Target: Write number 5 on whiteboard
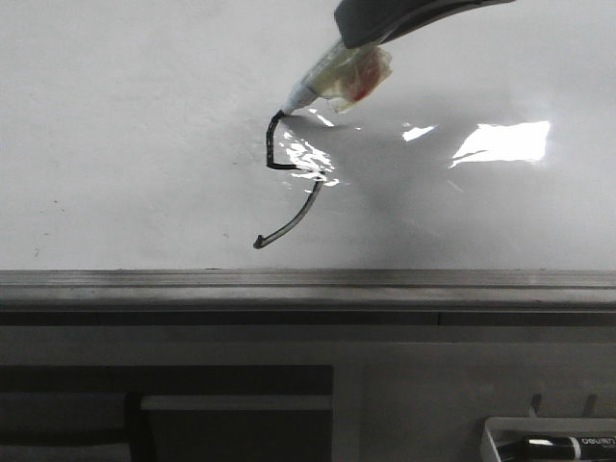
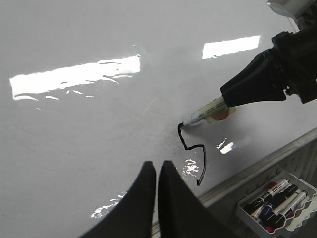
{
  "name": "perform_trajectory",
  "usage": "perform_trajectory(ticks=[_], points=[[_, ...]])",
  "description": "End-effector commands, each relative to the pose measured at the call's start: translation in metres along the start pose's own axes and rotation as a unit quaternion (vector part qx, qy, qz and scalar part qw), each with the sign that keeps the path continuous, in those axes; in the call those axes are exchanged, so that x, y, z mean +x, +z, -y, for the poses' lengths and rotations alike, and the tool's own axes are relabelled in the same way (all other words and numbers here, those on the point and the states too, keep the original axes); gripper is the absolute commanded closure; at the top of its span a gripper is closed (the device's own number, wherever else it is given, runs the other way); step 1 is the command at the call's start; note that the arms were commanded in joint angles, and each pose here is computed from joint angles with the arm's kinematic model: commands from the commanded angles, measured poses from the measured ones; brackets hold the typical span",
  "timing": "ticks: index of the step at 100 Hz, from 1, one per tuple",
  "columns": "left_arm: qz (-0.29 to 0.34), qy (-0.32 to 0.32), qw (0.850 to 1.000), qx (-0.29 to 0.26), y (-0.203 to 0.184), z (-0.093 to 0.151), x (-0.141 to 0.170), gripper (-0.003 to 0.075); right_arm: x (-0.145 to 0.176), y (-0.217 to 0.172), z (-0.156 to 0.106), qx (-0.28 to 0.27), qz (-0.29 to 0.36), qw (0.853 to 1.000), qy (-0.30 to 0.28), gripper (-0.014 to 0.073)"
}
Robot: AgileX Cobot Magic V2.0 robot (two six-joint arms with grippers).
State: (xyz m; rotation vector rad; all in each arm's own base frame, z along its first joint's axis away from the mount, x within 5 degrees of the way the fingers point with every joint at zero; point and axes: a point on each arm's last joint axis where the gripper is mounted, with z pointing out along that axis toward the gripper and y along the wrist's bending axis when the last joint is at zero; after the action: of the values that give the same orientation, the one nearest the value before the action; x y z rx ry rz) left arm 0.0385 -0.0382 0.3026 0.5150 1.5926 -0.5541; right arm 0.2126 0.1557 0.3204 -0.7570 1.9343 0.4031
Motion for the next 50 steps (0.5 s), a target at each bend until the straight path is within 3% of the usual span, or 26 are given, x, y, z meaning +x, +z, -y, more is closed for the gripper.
perform_trajectory(ticks=[1, 50], points=[[0.045, -0.009, 0.999, -0.010, -0.002, -0.001, -0.015, 0.0741, -0.016, -0.003, 0.005, 0.019, 0.046, 0.999, -0.009, 0.0635], [0.045, -0.009, 0.999, -0.010, -0.002, -0.001, -0.015, 0.0741, -0.010, -0.006, 0.027, 0.049, 0.021, 0.998, 0.017, 0.0635]])
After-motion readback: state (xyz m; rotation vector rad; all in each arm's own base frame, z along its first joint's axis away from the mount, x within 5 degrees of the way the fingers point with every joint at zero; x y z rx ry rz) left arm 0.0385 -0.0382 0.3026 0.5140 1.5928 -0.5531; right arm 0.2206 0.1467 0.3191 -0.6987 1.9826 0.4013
